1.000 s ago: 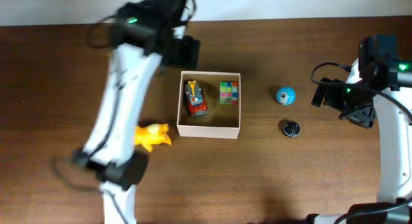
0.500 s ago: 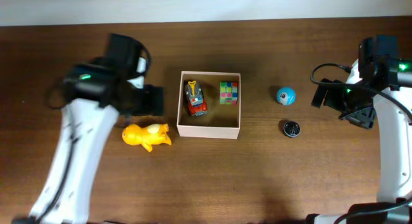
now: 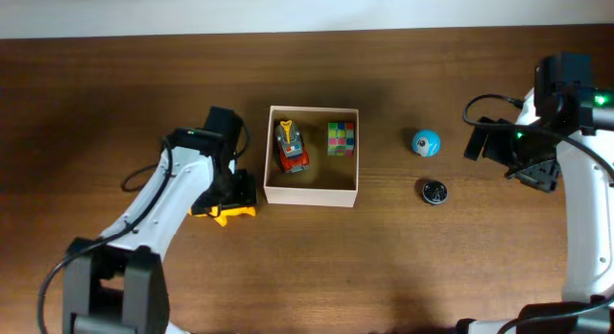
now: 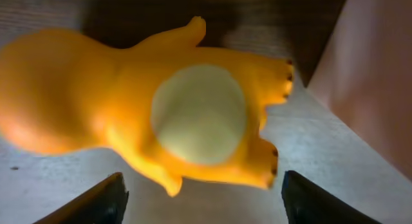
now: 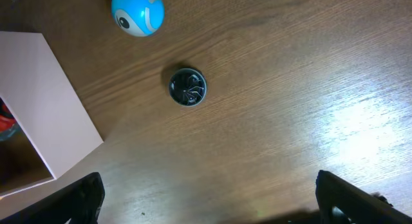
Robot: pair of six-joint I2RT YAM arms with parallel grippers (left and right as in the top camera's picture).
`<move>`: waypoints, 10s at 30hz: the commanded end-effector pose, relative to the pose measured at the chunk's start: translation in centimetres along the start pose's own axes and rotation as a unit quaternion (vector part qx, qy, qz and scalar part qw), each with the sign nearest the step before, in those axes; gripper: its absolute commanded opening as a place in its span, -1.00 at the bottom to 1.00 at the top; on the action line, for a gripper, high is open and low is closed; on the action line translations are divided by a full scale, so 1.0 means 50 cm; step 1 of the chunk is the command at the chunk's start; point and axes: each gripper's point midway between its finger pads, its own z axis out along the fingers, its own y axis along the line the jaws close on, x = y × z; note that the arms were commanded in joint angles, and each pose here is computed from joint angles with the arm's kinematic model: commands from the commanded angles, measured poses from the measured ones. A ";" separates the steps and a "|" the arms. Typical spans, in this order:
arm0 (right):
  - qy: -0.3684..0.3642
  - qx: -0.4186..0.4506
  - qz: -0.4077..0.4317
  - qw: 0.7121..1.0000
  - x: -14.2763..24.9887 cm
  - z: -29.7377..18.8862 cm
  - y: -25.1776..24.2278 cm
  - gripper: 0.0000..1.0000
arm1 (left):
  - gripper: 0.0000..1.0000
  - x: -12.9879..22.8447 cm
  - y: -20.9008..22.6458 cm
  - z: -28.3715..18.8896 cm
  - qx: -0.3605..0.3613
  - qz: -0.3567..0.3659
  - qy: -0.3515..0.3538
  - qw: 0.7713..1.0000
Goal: Pack container
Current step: 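Grasp the yellow rubber toy with the left gripper, then lower the yellow toy into the box front and release it, then retract the left arm and grasp the blue ball with the right gripper, then carry the blue ball into the box and release it, then grasp the black round puck with the right gripper, then place the black puck into the box and open the right gripper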
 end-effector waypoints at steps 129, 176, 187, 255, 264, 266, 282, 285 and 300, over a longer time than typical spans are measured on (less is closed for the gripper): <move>0.054 0.005 -0.136 0.989 -0.123 0.412 0.163 0.34 | 0.98 -0.190 0.361 -0.417 -0.093 -0.233 -0.226 0.941; -0.021 -0.092 -0.355 0.930 0.094 0.224 0.622 -0.22 | 0.99 -0.190 0.361 -0.417 -0.093 -0.233 -0.226 0.941; -0.034 -0.076 -0.340 0.937 0.059 0.189 0.594 0.58 | 0.98 -0.190 0.361 -0.417 -0.093 -0.233 -0.226 0.941; 0.094 0.042 -0.053 0.993 0.056 0.432 0.060 -0.20 | 0.98 -0.190 0.361 -0.417 -0.093 -0.233 -0.226 0.941; 0.033 0.032 -0.087 0.995 -0.023 0.257 0.106 -0.17 | 0.98 -0.190 0.361 -0.417 -0.093 -0.233 -0.226 0.941; 0.005 0.017 -0.098 0.995 -0.038 0.195 0.135 -0.17 | 0.99 -0.190 0.361 -0.417 -0.093 -0.233 -0.226 0.941; -0.090 -0.112 -0.321 0.936 0.121 0.044 0.484 -0.17 | 0.99 -0.190 0.361 -0.417 -0.093 -0.233 -0.226 0.941; -0.064 -0.105 -0.350 0.929 0.163 0.106 0.527 -0.17 | 0.99 -0.190 0.361 -0.417 -0.093 -0.233 -0.226 0.941; -0.071 -0.092 -0.366 0.923 0.140 0.228 0.593 0.53 | 0.99 -0.190 0.361 -0.417 -0.093 -0.233 -0.226 0.941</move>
